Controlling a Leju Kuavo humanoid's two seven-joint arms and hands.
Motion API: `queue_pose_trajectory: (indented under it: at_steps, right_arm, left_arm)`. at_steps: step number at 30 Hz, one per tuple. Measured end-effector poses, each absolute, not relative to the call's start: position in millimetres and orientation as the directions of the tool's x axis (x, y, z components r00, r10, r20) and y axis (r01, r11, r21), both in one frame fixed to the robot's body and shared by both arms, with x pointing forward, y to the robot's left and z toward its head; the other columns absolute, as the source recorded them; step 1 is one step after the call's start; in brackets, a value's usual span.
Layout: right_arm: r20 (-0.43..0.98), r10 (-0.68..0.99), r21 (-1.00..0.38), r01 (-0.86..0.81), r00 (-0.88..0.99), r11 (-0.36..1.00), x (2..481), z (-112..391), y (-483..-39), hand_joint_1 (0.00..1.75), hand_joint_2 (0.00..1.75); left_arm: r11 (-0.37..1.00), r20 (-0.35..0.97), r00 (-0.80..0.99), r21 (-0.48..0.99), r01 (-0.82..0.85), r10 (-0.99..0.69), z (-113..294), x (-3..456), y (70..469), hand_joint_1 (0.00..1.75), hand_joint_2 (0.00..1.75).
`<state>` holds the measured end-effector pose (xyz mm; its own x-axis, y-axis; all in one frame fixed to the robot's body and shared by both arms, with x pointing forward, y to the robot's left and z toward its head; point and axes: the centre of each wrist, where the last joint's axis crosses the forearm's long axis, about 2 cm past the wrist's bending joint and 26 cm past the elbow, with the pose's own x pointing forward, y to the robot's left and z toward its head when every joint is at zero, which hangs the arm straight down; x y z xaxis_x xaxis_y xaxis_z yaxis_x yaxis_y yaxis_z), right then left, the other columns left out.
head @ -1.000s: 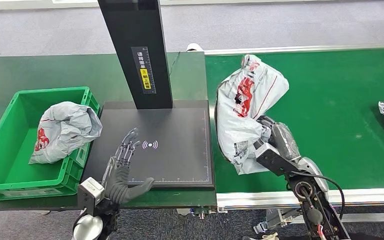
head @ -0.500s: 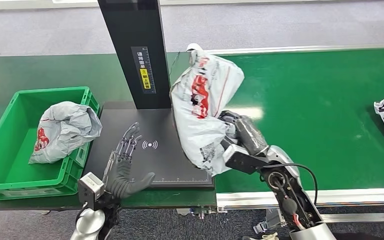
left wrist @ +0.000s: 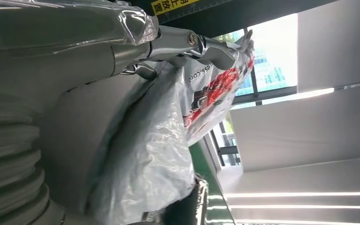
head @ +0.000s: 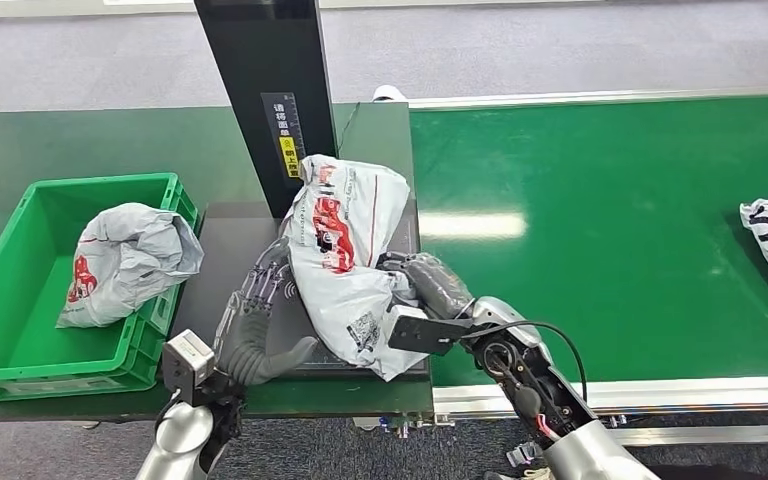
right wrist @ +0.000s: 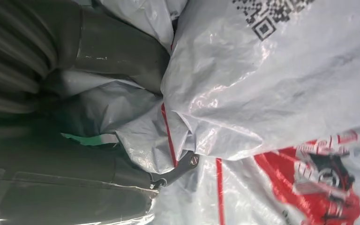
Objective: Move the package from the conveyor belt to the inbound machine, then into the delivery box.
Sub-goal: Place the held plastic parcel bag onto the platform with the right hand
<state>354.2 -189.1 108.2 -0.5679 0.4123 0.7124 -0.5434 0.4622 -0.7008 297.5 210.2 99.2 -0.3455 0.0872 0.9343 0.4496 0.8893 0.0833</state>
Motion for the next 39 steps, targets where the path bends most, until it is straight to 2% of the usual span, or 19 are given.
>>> queue_pose_trajectory:
  at_steps: [8,26,34,39]
  right_arm:
    - [0.68,0.481,-0.73,-0.573,-0.553,0.373,358,102,-180,1.75,1.75]
    - [0.655,0.552,-0.74,-0.586,-0.517,0.33,356,92,-179,1.75,1.75]
    - [0.568,0.706,-0.773,-0.568,-0.422,0.282,355,79,-199,1.73,1.75]
    - [0.615,0.693,-0.728,-0.61,-0.377,0.314,355,72,-209,1.66,1.75]
  left_arm:
    - [0.895,0.941,-0.329,0.078,0.44,0.08,97,296,216,0.0,1.75]
    - [0.903,0.943,-0.329,0.099,0.418,0.049,96,285,220,0.0,1.75]
    - [0.919,0.95,-0.311,0.094,0.383,0.032,88,258,227,0.0,1.75]
    - [0.93,0.945,-0.325,0.096,0.354,0.026,88,259,233,0.0,1.75]
